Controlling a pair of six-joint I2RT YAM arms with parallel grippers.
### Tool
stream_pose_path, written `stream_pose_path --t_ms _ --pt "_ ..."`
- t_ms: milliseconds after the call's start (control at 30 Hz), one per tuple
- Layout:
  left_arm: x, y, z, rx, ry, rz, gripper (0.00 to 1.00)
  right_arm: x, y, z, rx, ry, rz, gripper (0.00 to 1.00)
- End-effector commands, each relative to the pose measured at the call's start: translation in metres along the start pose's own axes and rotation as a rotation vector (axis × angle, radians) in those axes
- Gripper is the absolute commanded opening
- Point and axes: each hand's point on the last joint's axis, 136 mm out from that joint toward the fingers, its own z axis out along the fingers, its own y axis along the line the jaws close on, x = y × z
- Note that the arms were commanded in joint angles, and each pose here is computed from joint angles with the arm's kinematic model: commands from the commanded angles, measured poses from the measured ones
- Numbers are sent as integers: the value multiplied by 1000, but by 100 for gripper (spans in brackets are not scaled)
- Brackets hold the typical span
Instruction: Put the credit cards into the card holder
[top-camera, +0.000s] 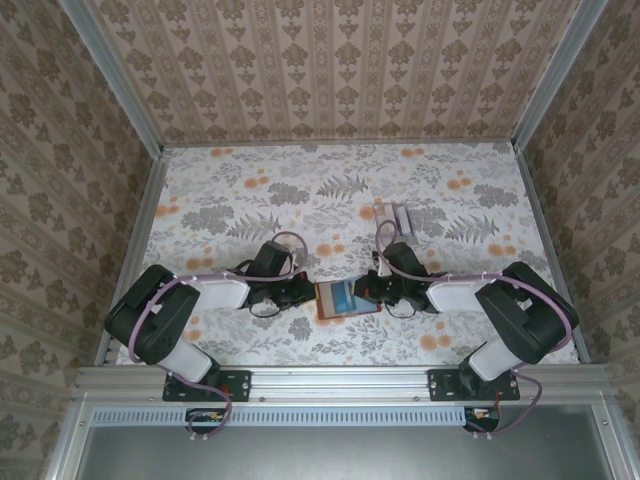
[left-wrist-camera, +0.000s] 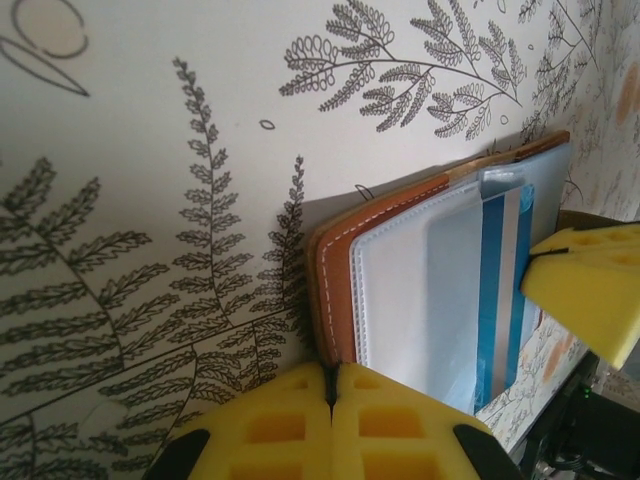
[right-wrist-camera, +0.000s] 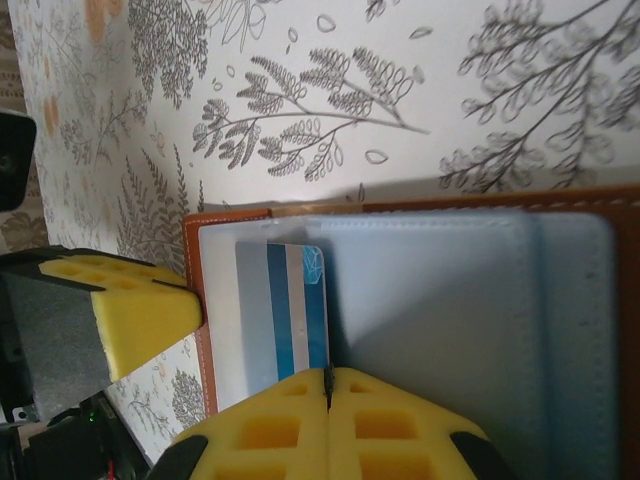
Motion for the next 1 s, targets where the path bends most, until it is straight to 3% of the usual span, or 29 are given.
stream_pose_path --t_ms 0,467,600,833,967 --pt "-3 -3 -2 6 -28 -17 0 -3 13 3 -3 -29 -8 0" --pt "1 1 7 14 -13 -30 0 19 24 24 1 61 -71 1" --pt "-1 3 6 5 -24 -31 0 21 31 19 -3 89 -115 19" --pt "-1 11 6 -13 -32 -41 0 13 22 -20 150 29 -237 34" --pt "-2 13 10 -18 -21 -48 0 11 10 -37 235 -2 -252 37"
